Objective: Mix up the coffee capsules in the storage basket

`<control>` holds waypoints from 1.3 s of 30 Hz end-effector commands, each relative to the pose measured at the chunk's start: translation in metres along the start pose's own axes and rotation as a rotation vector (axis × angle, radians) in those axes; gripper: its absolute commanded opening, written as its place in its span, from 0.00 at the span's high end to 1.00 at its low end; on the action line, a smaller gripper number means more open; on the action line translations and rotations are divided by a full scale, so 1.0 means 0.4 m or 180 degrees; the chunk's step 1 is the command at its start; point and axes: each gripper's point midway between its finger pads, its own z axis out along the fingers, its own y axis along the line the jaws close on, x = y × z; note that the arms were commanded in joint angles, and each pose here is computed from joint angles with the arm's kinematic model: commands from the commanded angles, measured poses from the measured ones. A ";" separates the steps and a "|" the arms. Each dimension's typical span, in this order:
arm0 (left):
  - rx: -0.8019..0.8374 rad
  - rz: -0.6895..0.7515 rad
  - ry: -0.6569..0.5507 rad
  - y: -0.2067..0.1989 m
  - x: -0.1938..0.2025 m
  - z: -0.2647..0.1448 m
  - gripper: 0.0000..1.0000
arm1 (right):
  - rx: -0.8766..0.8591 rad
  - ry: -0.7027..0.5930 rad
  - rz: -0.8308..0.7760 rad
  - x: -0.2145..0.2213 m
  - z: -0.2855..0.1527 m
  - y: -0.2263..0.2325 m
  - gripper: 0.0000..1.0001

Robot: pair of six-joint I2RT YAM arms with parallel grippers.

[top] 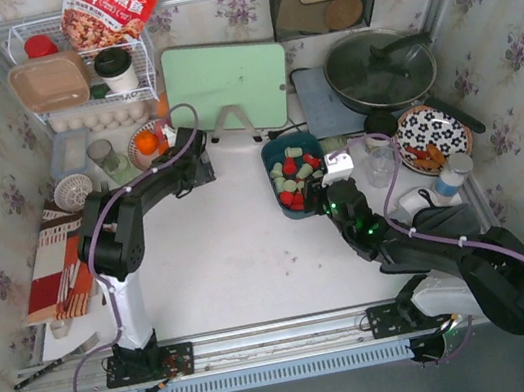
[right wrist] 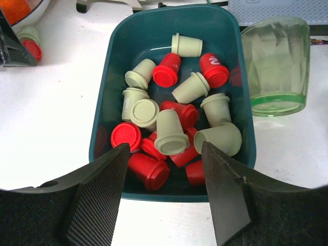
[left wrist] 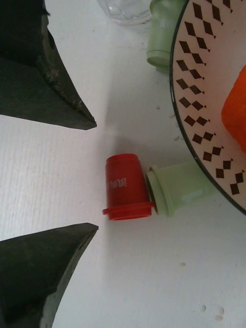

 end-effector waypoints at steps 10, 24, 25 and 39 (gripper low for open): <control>0.0203 -0.0148 -0.0123 -0.015 -0.041 0.061 0.38 | -0.0240 0.0035 0.0012 -0.003 0.004 0.039 0.34; 0.0302 -0.0260 -0.0114 -0.016 -0.035 0.038 0.71 | -0.0280 0.0105 -0.0014 0.005 0.007 0.047 0.34; 0.0343 -0.0281 -0.0121 -0.017 -0.029 0.027 0.71 | -0.0297 0.0109 -0.0014 0.005 0.007 0.050 0.34; 0.2411 0.1628 -0.1921 -0.271 0.058 -0.360 0.72 | -0.0630 0.0352 0.0028 0.016 -0.002 0.106 0.34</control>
